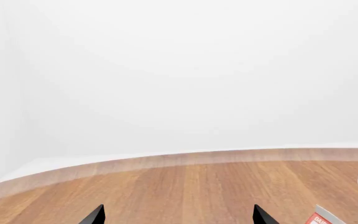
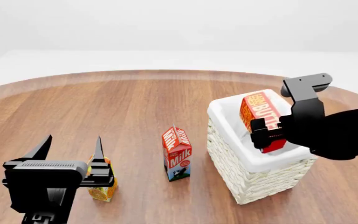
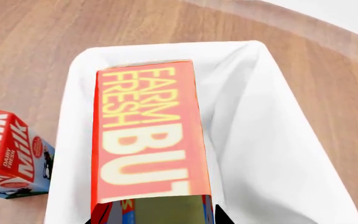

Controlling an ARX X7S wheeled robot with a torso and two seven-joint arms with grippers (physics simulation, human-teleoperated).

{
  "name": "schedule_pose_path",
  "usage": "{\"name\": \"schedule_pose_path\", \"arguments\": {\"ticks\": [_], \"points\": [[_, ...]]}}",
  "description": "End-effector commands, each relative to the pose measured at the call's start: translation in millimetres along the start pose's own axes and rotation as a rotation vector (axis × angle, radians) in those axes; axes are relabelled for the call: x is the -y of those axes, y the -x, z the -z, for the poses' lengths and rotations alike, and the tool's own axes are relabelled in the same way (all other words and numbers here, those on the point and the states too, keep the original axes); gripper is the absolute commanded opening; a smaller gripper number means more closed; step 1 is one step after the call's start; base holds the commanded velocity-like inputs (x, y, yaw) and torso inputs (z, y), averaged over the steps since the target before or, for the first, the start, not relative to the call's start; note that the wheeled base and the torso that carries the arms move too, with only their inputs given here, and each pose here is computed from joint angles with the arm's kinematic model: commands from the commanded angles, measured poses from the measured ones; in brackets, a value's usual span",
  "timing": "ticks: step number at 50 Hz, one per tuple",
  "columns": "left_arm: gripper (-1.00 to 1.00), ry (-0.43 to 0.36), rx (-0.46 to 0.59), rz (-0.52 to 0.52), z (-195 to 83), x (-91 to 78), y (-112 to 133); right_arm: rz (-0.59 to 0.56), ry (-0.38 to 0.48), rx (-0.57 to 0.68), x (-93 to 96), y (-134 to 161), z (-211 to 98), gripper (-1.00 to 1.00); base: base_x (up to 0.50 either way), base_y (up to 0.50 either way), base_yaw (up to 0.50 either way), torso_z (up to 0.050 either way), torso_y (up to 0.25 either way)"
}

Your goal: Pick up the cream cheese box and the butter, and put them in the basket.

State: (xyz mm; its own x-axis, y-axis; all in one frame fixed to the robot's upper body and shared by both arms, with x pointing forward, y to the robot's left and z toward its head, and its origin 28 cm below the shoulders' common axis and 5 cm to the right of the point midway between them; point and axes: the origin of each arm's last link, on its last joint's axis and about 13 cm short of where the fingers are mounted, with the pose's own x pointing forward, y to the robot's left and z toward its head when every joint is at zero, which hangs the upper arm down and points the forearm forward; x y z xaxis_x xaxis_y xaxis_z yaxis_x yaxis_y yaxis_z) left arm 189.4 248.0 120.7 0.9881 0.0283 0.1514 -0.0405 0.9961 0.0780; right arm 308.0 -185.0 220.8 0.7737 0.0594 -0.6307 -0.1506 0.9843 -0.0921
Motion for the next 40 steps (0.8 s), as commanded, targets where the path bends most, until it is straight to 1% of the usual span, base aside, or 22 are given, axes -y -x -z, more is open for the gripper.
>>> {"name": "schedule_pose_path", "arguments": {"ticks": [1, 16, 34, 35, 40], "points": [[1.0, 0.0, 0.0, 0.0, 0.4, -0.1, -0.1, 0.032, -0.004, 0.038, 4.6, 0.9, -6.6, -1.0, 0.0, 0.0, 0.0, 0.0, 0.0], [1.0, -0.001, -0.001, 0.001, 0.6, 0.1, 0.2, 0.039, -0.014, 0.026, 6.7, -5.1, -1.2, -1.0, 0.0, 0.0, 0.0, 0.001, 0.001], [1.0, -0.002, -0.001, 0.0, 0.8, 0.1, -0.1, 0.038, -0.015, 0.027, 6.3, -5.7, -0.9, -1.0, 0.0, 0.0, 0.0, 0.001, 0.001], [1.0, -0.001, -0.001, 0.0, 0.7, 0.0, -0.2, 0.042, -0.012, 0.028, 6.8, -5.9, -1.3, 1.0, 0.0, 0.0, 0.0, 0.0, 0.0], [1.0, -0.001, -0.001, 0.001, 1.2, 0.4, -0.4, 0.043, -0.011, 0.031, 8.1, -5.2, -3.0, 1.0, 0.0, 0.0, 0.0, 0.0, 0.0]]}}
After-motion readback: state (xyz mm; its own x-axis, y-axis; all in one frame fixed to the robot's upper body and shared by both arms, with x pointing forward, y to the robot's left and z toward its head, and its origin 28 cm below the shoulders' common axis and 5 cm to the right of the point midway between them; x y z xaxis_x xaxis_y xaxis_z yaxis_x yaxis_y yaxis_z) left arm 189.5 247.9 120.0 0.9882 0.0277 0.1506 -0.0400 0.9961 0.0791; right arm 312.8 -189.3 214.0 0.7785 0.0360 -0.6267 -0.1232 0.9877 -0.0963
